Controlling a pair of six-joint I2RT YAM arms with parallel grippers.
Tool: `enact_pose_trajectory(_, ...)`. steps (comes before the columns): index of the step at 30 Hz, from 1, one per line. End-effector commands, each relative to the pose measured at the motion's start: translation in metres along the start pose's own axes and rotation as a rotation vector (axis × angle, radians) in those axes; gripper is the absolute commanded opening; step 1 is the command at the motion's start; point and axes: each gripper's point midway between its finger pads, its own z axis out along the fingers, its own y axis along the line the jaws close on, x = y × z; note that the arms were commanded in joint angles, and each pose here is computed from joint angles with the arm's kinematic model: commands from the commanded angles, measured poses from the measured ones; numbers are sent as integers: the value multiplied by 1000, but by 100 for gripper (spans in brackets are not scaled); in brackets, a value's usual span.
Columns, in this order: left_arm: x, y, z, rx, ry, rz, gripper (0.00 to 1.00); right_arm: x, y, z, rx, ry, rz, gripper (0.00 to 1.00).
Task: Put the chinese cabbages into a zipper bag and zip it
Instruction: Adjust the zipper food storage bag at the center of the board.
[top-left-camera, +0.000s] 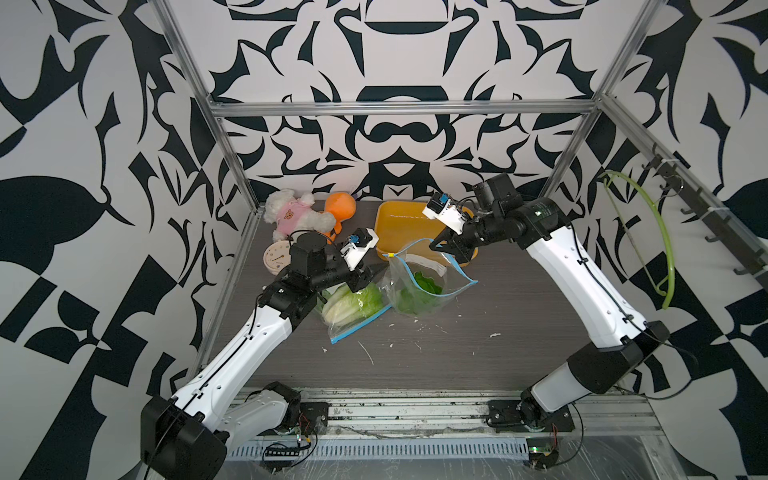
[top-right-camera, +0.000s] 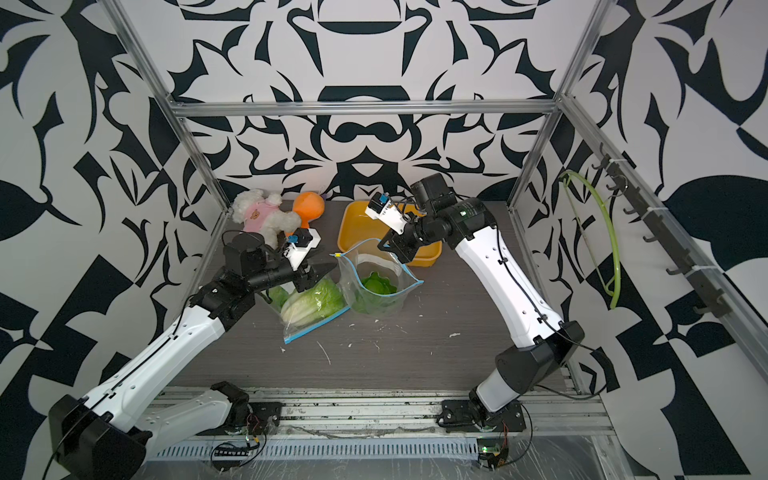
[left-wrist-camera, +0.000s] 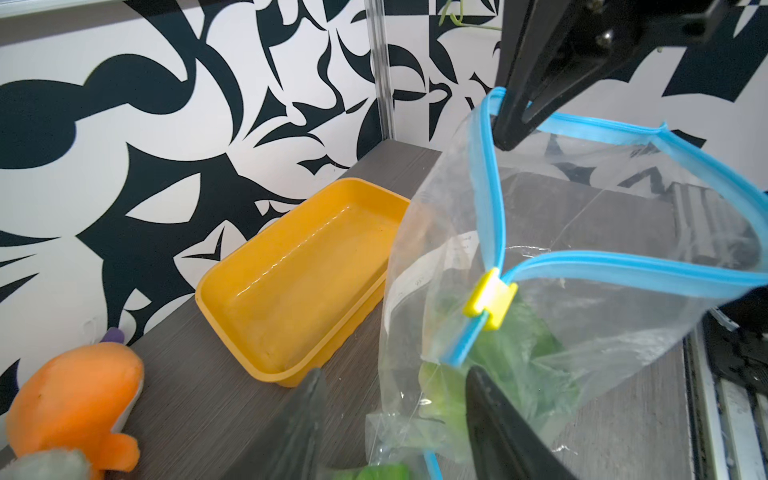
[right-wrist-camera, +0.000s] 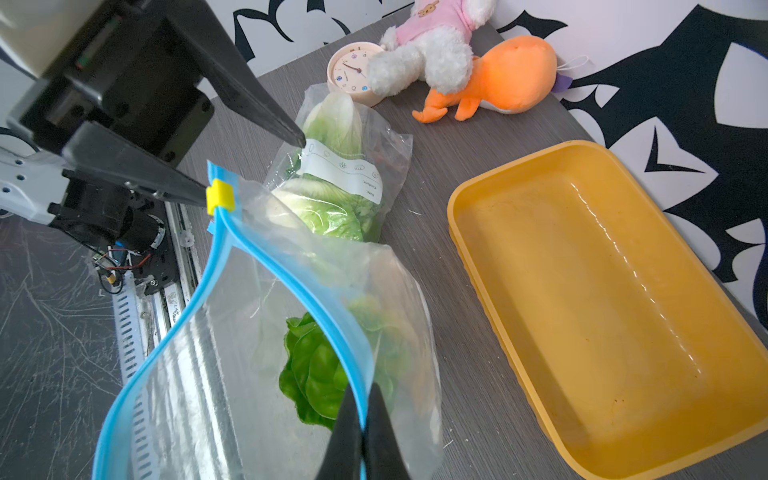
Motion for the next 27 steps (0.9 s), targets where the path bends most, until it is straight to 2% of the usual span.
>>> enact_pose_trajectory(1, -16, -16, 3, 132, -22, 23, 55, -20, 6, -12, -9, -79, -50, 0)
enact_pose_trajectory(5, -24, -16, 11, 182, -41, 35, 50, -20, 6, -12, -14, -76, -48, 0)
enact_pose_trajectory(8, -28, -16, 15, 201, -45, 33, 39, -21, 7, -12, -18, -81, -51, 0)
enact_pose_trajectory(12, -28, -19, 13, 212, -53, 37, 15, -22, 6, -13, -13, -86, -53, 0)
enact_pose_trajectory(20, -24, -21, 6, 185, -53, 46, 1, -27, 9, -23, 6, -113, -42, 0)
enact_pose_trajectory(22, -26, -21, 5, 189, -60, 49, 0, -29, 10, -27, 16, -121, -45, 7)
enact_pose_trajectory(25, -31, -26, 2, 213, -59, 48, 0, -32, 11, -34, 44, -133, -43, 26)
enact_pose_trajectory(27, -36, -29, -1, 232, -60, 46, 0, -37, 19, -37, 41, -145, -59, 32)
